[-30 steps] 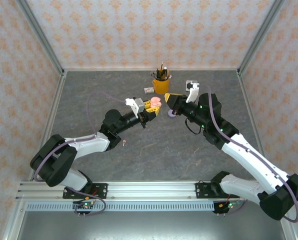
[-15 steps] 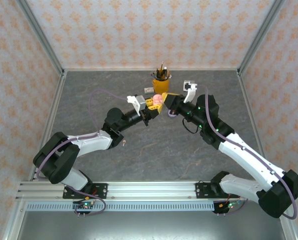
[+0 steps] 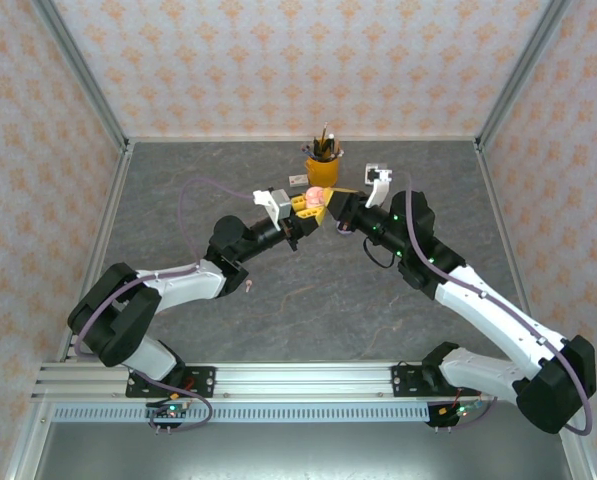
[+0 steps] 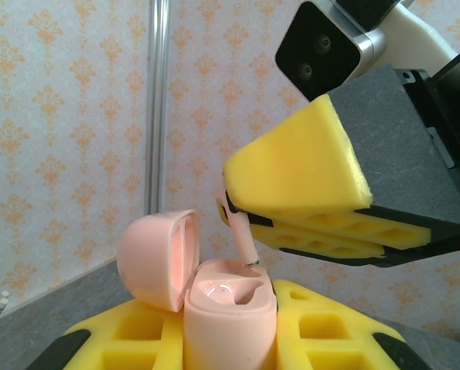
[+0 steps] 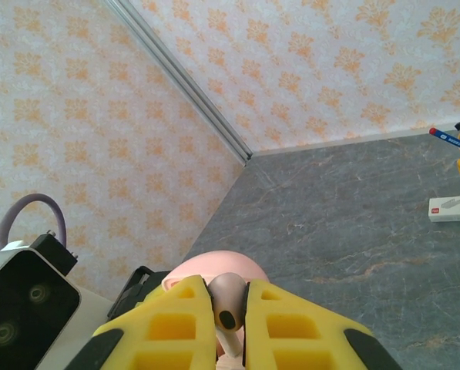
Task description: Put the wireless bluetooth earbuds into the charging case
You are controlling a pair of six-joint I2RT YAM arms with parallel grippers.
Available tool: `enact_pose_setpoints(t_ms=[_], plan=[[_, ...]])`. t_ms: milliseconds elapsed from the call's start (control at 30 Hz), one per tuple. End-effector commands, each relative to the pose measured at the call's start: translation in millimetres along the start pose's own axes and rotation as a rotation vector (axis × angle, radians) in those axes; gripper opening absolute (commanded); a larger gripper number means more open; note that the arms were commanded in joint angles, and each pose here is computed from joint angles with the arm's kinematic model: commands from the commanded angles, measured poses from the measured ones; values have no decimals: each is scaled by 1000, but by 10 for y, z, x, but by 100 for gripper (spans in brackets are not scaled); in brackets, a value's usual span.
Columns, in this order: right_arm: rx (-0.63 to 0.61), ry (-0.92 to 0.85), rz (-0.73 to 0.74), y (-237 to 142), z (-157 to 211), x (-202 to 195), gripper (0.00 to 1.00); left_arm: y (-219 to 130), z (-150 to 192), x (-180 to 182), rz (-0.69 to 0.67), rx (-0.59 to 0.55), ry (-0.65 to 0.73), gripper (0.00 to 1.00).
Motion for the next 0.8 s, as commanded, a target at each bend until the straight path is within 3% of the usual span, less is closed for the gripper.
enact_pose_setpoints(t_ms=[0,767], plan=[[-21,5,-26,21,-18,32,12,67,-258,-108,46,-86,22,0],[93,0,-51,16,308,-22,12,57,-308,-34,-13,-114,25,0]])
Point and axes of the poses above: each hand's point on the last joint's axis, 136 mm out from that joint toward the fingers, its own y axis out along the fingers, its own x axis along the line the jaws close on, z = x × y, the point moved 2 cm from there along -y, back along the fingers, and after that the axes turned 4 degrees about -y, right-handed, at the moved point
